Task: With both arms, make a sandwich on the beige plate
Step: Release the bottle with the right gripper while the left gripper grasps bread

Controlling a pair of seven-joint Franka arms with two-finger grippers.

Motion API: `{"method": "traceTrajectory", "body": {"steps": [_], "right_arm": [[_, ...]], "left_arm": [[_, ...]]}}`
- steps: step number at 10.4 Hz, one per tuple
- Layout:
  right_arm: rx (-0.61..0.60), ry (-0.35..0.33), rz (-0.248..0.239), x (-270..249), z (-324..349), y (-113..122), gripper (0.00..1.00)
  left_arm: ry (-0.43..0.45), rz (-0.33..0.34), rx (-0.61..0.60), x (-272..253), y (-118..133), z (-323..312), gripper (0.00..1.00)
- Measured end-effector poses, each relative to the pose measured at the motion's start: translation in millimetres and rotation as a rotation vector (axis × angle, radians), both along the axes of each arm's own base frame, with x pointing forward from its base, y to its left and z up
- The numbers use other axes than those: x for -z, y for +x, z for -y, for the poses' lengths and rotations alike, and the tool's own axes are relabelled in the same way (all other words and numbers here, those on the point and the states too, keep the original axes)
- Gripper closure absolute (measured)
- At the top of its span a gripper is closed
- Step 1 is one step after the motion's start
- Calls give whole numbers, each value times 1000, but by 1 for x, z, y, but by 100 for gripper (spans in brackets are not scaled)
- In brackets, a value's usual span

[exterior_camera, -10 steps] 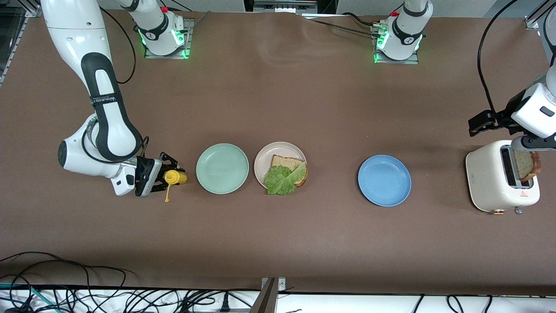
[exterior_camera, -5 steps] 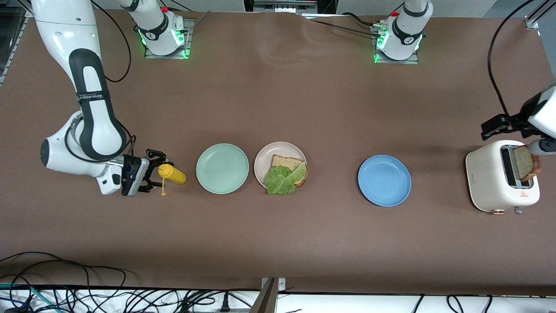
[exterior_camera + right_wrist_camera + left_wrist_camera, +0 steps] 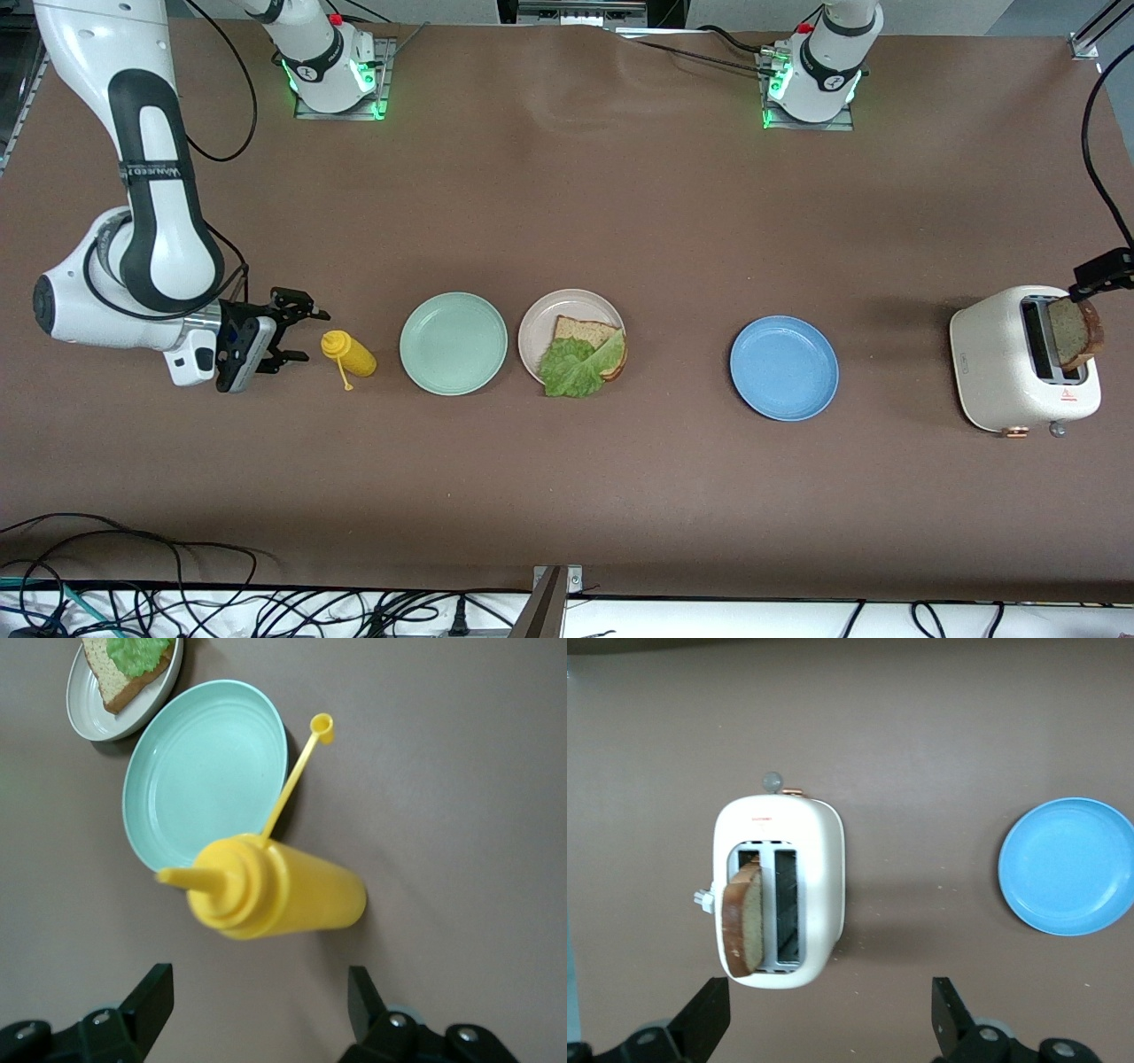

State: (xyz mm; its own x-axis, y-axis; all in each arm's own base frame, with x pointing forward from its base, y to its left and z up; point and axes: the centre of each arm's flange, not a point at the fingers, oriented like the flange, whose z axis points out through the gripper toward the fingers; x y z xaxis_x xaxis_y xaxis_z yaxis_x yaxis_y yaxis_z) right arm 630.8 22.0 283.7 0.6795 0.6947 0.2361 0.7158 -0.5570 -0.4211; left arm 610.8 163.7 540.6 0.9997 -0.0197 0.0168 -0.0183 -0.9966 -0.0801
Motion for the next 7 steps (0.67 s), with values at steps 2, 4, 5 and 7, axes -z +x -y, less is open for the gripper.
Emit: {"method": "traceTrajectory", "body": {"steps": [2,4,5,7], "right_arm": [[109,-102,-80,-36,3,-6,11],[247,-165,-128,-76,4,-12,12],[329,-213,-141,-97,7,-15,13],[510,-304,-156,-137,4,-21,12]], "left_arm": [[-14,-30,-14,34,1,-38,0],[-27,-62,15,76,1,-73,0],[-35,-73,10,96,2,-86,0],[-44,-65,1,132,0,-107,0]]}}
